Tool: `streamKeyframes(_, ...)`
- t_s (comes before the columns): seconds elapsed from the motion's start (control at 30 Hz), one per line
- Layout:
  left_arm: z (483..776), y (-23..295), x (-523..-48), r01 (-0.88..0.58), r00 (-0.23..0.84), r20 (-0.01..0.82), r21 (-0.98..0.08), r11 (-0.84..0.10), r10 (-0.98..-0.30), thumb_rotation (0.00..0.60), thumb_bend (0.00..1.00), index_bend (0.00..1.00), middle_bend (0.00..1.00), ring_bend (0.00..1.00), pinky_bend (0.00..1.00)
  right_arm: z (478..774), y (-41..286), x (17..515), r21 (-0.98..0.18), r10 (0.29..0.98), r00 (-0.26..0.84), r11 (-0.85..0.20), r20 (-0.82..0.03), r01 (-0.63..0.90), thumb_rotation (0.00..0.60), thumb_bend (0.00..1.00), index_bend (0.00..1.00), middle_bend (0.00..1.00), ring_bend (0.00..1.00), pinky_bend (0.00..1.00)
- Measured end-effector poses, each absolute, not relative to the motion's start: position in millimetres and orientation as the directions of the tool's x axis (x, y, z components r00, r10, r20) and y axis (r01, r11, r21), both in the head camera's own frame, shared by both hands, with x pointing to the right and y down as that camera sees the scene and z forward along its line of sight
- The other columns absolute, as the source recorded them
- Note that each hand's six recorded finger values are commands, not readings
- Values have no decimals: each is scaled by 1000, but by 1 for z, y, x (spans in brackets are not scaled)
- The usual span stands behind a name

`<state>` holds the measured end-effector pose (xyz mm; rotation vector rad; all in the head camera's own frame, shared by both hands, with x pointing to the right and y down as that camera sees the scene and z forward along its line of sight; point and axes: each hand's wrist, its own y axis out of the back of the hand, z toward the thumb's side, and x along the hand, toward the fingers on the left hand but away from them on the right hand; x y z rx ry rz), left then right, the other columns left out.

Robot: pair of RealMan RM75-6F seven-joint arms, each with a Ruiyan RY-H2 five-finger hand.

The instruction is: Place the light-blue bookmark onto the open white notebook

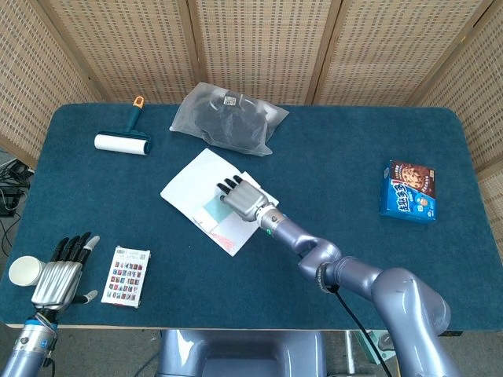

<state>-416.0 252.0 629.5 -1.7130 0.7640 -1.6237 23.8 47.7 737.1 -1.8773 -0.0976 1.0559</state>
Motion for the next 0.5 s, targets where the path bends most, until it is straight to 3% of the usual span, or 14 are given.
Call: streamKeyframes(0.5, 633, 253, -415, 23, 67, 632, -775, -632, -772, 600, 0, 0, 0, 0, 0, 750, 54, 19, -748, 462, 615, -560, -638, -356, 600, 914, 293, 89, 0, 111)
